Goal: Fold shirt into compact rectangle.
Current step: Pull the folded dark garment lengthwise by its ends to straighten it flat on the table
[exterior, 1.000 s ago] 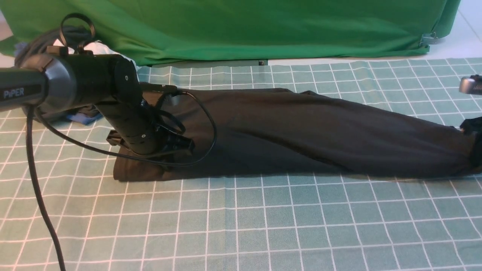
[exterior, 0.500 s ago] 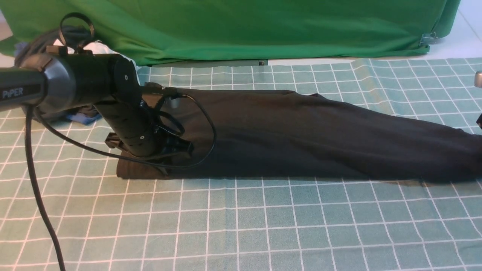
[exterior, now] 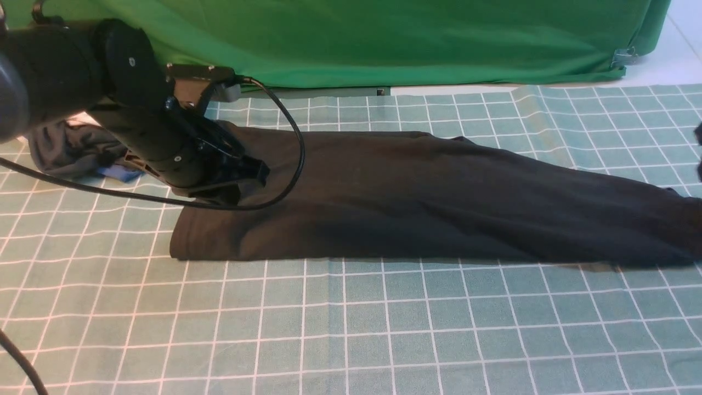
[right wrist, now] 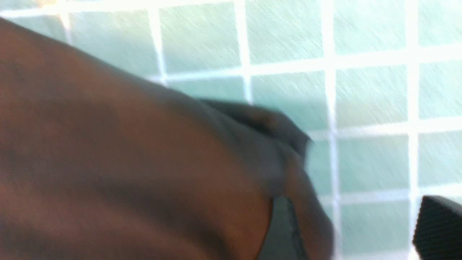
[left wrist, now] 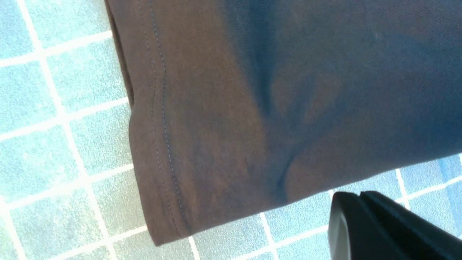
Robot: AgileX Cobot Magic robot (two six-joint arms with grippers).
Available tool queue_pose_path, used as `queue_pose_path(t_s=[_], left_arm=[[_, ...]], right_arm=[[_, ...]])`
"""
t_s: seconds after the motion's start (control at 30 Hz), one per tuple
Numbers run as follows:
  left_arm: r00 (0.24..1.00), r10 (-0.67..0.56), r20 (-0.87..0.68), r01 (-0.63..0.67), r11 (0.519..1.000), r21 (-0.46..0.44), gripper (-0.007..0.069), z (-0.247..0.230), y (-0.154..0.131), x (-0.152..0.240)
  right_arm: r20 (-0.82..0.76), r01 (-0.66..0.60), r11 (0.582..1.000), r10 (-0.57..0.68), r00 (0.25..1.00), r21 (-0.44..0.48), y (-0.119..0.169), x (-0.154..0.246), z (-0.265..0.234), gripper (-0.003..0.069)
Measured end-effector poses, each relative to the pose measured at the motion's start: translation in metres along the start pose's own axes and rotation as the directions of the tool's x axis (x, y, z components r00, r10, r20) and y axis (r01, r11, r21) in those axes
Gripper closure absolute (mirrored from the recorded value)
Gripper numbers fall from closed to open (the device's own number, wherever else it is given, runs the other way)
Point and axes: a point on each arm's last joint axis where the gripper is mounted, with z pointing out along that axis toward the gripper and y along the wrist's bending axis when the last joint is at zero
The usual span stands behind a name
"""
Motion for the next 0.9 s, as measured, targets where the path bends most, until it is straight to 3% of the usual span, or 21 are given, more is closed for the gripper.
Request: queue_pose_path(t_s=[0.2,0.3,0.4,0.47,0.9], left_arm=[[1.000,-0.004,-0.007,0.004,1.000,0.006,0.0614,0.000,-0.001,0.001],[1.000,-0.005,-0.008,0.005,1.000,0.006,0.0614,0.000,-0.001,0.001],[1.000,-0.005,-0.014,0.006,1.000,0.007,0.0614,0.000,-0.001,0.002],[1.000,-0.006,-0.015,0.006,1.000,0.007,0.0614,0.000,-0.001,0.002],[1.000,-0.011,-0.027,0.011,1.000,0.011,0.0614,0.000,-0.001,0.003]], right_arm=[[-0.037,0.107,0.994,-0.108,0.993,-0.035,0.024,-0.007,0.041,0.0199],[-0.066,0.141,0.989,-0.144,0.987,-0.045,0.032,-0.007,0.060,0.0261],[-0.059,0.151,0.988,-0.153,0.986,-0.039,0.034,-0.008,0.060,0.0531],[-0.047,0.152,0.988,-0.153,0.987,-0.035,0.034,-0.009,0.056,0.0603],[0.036,0.188,0.980,-0.190,0.981,0.063,0.026,-0.024,0.033,0.0615]])
